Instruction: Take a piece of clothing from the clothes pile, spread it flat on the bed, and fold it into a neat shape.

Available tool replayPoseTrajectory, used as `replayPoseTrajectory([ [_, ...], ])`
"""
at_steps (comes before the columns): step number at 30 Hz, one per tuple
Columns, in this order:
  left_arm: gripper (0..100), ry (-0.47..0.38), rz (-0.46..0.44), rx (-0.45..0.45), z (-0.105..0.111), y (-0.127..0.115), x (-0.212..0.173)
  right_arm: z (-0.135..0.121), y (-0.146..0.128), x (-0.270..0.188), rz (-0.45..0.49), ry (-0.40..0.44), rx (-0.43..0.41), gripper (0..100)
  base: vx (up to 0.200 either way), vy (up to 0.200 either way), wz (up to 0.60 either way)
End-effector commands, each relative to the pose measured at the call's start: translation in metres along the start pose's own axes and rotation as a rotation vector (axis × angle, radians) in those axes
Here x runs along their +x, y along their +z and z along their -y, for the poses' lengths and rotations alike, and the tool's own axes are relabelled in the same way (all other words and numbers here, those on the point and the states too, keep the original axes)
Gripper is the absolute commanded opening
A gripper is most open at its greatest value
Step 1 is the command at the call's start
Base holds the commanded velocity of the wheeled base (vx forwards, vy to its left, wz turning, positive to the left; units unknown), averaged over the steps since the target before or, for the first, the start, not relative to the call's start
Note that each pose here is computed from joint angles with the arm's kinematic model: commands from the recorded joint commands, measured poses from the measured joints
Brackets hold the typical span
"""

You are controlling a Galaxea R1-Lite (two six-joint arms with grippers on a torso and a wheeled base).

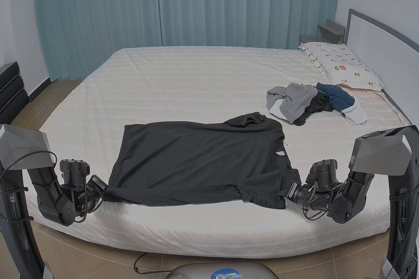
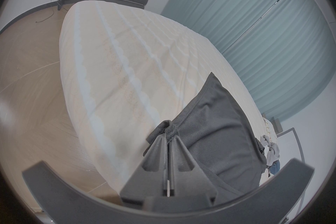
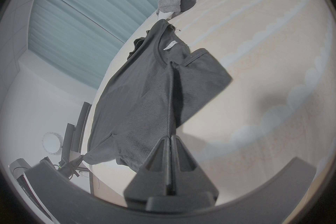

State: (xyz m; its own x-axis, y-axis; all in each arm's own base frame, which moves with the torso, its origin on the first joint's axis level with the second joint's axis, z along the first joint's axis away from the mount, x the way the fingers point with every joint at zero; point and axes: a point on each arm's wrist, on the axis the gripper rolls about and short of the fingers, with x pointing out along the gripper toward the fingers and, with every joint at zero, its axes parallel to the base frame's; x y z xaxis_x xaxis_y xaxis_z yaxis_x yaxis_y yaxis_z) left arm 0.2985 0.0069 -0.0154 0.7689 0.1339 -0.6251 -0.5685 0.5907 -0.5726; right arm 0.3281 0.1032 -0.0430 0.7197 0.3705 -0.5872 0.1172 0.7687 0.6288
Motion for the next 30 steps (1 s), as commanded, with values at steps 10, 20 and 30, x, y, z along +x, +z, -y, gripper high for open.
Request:
replayPoseTrajectory([
  [10,0,0.024,0.027,0.056,-0.008,0.01,-0.003,0.009,-0.01,-0.075,-0.032,-0.062,0.028,0,0.0,0.0,0.0],
  [20,0,0.061,0.024,0.145,-0.017,0.011,-0.013,0.012,-0.033,-0.109,-0.103,-0.099,0.001,0,0.0,0.0,0.0],
  [30,0,0.112,-0.021,0.261,-0.03,0.002,-0.022,0.012,-0.056,-0.117,-0.196,-0.117,-0.031,0,0.0,0.0,0.0],
])
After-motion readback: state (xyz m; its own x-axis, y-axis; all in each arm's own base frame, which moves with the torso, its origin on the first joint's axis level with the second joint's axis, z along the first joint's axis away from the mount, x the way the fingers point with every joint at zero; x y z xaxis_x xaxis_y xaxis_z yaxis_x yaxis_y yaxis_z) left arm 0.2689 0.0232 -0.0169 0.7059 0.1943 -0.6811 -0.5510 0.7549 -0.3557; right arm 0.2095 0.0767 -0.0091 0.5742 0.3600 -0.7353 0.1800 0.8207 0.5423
